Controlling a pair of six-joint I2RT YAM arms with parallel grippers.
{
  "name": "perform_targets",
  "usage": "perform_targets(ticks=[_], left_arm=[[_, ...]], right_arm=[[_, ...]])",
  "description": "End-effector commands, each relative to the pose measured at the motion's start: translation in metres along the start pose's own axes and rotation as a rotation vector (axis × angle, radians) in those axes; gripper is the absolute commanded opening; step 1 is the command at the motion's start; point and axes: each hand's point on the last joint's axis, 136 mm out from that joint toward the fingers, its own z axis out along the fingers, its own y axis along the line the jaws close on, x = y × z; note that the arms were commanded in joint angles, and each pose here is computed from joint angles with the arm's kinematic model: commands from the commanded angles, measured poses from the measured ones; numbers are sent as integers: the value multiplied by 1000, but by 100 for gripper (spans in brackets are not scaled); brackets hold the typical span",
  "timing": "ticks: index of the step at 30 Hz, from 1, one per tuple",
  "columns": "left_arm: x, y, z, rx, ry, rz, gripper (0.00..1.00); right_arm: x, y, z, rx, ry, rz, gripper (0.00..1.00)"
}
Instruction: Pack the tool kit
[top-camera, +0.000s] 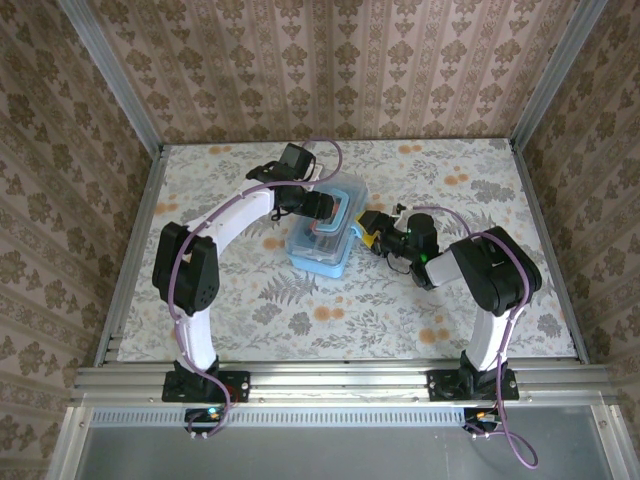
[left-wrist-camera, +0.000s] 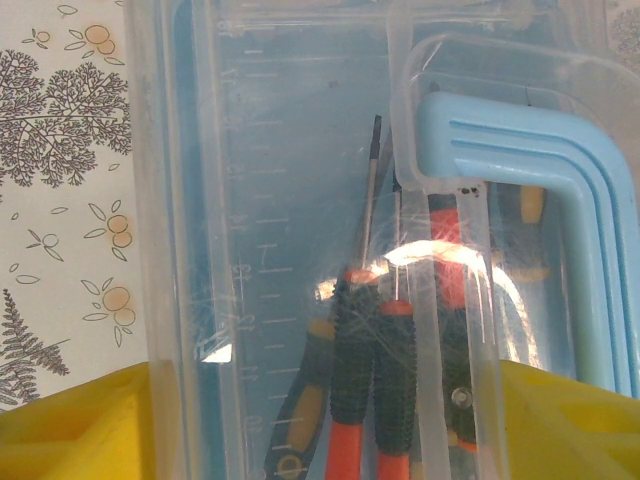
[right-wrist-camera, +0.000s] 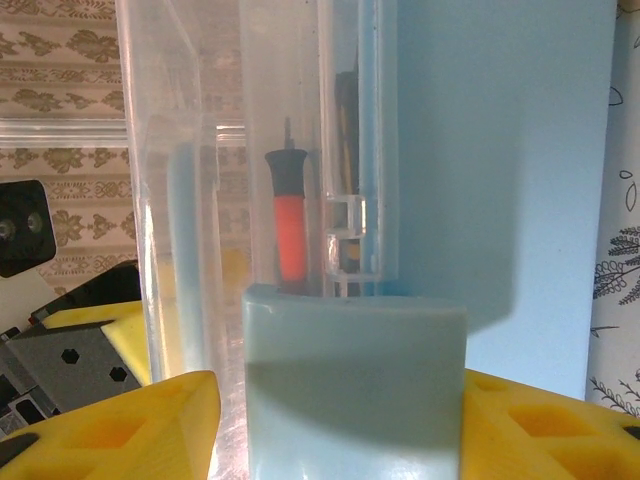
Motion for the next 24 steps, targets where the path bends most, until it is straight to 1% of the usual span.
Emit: perform_targets(ticks=[1, 9, 24], left_arm=[[95, -3, 48, 42, 350, -67, 35], [95, -3, 48, 42, 350, -67, 35], [94, -3, 47, 45, 347, -65, 35]], right_arm=[[-5, 15, -4, -43, -28, -31, 56], [-5, 13, -1, -38, -14, -27, 52], [-4, -12, 4, 12, -8, -5, 51]])
